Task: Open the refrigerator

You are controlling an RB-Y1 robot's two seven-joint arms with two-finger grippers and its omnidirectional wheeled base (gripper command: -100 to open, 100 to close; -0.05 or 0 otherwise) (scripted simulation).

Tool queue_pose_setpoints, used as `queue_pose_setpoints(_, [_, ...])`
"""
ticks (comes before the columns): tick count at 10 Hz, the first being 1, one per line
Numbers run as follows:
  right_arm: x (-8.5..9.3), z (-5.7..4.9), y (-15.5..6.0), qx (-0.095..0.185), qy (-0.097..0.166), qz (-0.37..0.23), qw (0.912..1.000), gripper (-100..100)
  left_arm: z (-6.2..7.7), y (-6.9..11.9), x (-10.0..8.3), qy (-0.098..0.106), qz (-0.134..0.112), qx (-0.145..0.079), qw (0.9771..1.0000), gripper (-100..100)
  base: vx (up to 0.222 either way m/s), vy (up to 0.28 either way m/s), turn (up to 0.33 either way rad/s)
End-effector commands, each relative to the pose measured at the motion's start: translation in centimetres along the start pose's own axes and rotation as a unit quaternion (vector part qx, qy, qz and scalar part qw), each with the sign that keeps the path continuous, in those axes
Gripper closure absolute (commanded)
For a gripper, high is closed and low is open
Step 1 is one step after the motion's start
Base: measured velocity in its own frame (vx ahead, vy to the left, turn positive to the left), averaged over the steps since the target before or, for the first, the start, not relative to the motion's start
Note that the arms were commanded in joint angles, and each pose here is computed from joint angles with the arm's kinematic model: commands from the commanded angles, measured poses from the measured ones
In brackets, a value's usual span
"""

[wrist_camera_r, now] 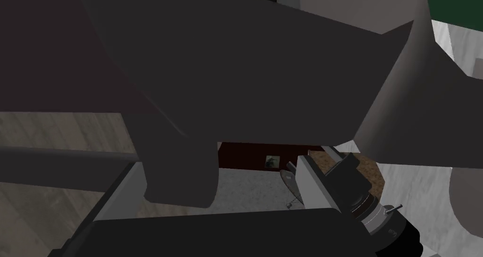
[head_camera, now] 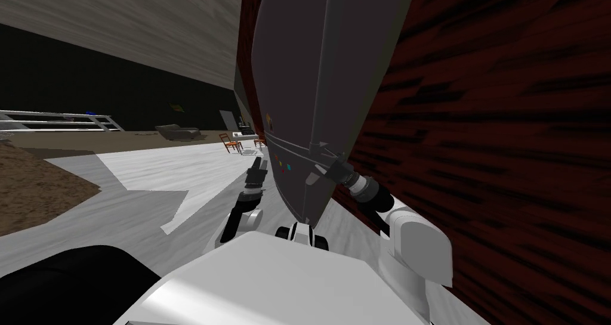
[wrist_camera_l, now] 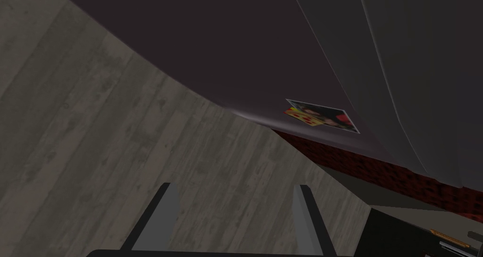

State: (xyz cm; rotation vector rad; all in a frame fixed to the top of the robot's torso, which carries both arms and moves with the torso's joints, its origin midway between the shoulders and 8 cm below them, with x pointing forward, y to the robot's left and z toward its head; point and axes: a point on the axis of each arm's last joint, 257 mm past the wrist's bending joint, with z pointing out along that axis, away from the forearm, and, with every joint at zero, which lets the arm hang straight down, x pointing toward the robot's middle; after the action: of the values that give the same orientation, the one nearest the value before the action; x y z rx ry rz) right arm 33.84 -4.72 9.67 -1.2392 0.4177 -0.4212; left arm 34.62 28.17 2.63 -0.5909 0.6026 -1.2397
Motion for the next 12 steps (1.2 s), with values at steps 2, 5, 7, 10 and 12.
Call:
queue_pose_setpoints(2, [-1.2, -0.1, -0.9, 0.002, -0.004, -0.034, 0.9994, -100, 0.0, 0.0, 0.0, 0.000, 0.000, 0.000, 1.0000, 0, 0.011, 0.022, -0.013])
queue_pose_setpoints(5, [-1.2, 0.4, -2.1, 0.001, -0.006, -0.036, 0.9993, -100, 0.0, 0.0, 0.0, 0.000, 0.000, 0.000, 1.0000, 0, 0.004, 0.040, -0.036])
queue_pose_setpoints(7, [-1.2, 0.1, -1.4, 0.002, -0.005, -0.036, 0.9993, 100, 0.0, 0.0, 0.0, 0.000, 0.000, 0.000, 1.0000, 0, 0.000, -0.005, 0.013])
queue_pose_setpoints(10, [-0.1, 0.2, -0.8, 0.000, 0.002, -0.023, 0.9997, -100, 0.0, 0.0, 0.0, 0.000, 0.000, 0.000, 1.0000, 0, -0.011, -0.029, 0.020])
queue_pose_setpoints(12, [1.3, 0.3, 0.1, -0.007, 0.011, -0.004, 0.9999, -100, 0.0, 0.0, 0.0, 0.000, 0.000, 0.000, 1.0000, 0, -0.011, 0.005, -0.017])
